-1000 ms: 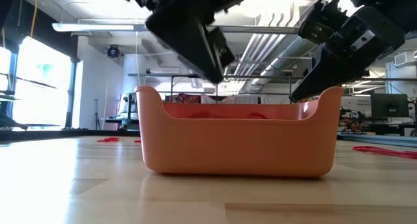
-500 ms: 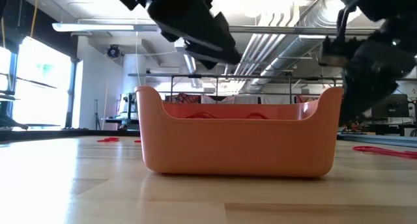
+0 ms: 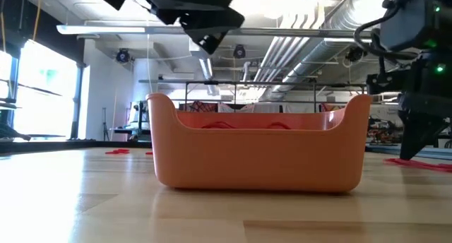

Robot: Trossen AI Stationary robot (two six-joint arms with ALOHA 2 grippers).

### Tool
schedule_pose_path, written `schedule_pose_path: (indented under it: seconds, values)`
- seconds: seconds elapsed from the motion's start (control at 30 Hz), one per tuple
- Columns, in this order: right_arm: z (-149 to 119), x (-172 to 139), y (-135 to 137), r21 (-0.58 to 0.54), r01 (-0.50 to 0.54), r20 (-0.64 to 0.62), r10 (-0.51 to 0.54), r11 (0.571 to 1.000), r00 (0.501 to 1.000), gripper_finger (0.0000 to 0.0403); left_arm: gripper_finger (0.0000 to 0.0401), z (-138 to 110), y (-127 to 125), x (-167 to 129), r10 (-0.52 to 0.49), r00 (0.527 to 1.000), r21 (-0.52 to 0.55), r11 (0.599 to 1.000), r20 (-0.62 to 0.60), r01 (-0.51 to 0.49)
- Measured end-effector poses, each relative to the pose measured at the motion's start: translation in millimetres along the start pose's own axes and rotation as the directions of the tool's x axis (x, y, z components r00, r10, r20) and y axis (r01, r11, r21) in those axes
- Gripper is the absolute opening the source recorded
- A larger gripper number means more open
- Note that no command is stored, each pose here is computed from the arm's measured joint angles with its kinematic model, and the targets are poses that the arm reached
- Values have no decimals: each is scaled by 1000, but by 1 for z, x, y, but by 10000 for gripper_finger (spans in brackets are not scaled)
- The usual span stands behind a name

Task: Sort rubber bands into baskets
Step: Put the red rubber band into the orange bin

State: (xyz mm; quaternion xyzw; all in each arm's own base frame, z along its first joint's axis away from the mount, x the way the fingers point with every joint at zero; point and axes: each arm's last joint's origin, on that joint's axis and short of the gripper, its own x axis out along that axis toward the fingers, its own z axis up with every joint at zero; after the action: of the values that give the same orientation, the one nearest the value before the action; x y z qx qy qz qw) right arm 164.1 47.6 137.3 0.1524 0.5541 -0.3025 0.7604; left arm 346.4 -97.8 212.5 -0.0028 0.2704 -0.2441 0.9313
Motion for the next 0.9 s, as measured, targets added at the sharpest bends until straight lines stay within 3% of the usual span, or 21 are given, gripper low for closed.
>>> schedule_pose_path:
  seconds: [0.33, 0.6, 0.7, 0.9]
  values:
    - [9, 5, -10, -2, 36, -32, -36, 999, 999, 149, 114, -11, -2, -5, 8, 1000, -18, 1000, 1, -8]
    - [15, 7, -12, -10, -4, -63, 3, 1000, 998, 146, 114, -17, -1, -5, 8, 1000, -26, 1000, 8, -8]
    - [15, 8, -13, -8, -20, -81, 19, 1000, 997, 125, 114, -17, -2, -5, 7, 1000, -24, 1000, 9, -7]
    - [16, 8, -12, -22, -28, -85, 26, 999, 996, 32, 114, -17, -2, -5, 6, 1000, -24, 1000, 8, -6]
